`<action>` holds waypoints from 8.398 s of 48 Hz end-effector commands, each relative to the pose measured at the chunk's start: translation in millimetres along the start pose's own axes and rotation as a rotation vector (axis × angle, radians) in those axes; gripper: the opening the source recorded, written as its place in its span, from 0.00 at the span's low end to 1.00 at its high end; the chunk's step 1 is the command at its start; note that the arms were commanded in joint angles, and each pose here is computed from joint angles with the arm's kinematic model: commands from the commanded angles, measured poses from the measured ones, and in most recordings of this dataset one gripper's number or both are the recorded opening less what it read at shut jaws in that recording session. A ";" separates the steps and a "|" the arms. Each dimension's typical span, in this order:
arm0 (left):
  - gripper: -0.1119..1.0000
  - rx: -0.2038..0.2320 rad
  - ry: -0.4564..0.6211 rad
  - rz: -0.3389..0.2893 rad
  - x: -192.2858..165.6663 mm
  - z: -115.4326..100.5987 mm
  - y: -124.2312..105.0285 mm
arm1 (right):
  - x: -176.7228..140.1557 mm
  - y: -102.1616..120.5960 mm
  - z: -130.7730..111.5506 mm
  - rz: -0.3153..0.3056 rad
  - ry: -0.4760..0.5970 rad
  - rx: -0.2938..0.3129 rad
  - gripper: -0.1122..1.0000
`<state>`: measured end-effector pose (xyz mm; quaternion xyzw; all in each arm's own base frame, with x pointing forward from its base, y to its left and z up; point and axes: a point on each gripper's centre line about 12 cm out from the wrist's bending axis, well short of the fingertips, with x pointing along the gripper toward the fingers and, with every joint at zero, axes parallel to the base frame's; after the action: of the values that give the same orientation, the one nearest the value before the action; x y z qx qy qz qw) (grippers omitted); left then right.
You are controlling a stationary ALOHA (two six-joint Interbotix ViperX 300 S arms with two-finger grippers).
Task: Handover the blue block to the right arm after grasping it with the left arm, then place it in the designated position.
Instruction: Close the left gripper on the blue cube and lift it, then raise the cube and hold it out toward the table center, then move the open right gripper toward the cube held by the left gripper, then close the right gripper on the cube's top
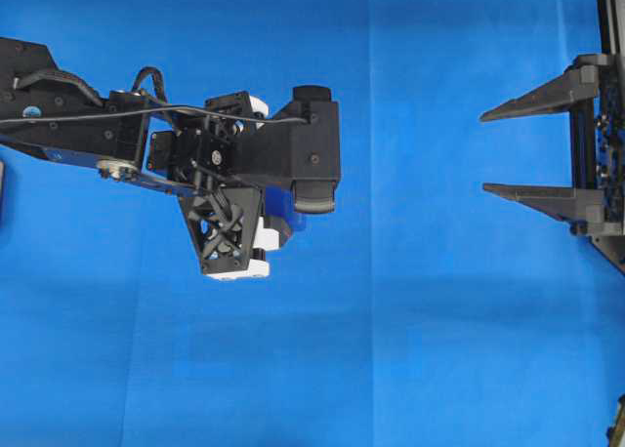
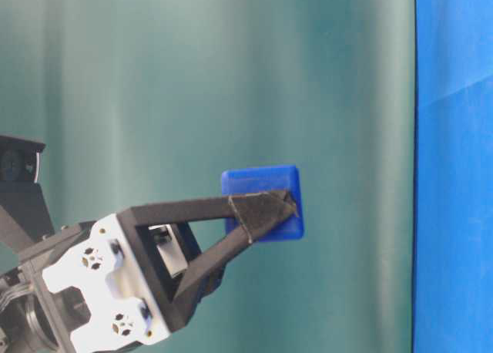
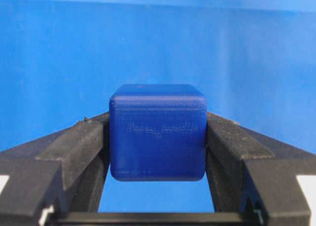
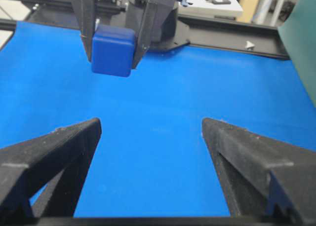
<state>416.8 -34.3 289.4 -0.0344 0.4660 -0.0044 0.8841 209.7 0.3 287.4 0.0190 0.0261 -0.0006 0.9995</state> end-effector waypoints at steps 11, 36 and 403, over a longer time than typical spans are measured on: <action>0.54 0.003 -0.061 -0.007 -19.3 11.8 -2.4 | 2.1 0.1 11.7 -0.001 -0.029 0.005 0.97; 0.54 0.012 -0.096 -0.012 -21.7 15.7 -2.9 | 1.8 0.1 12.0 -0.001 -0.031 0.005 0.97; 0.54 0.110 -0.906 -0.089 -50.1 -24.4 -4.1 | 187.3 25.2 45.5 0.212 0.024 -1.412 0.52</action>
<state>367.3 -37.1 302.3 -0.0023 0.0523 -0.0511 0.9973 398.7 24.9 309.8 -0.6300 0.0417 0.1262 0.7652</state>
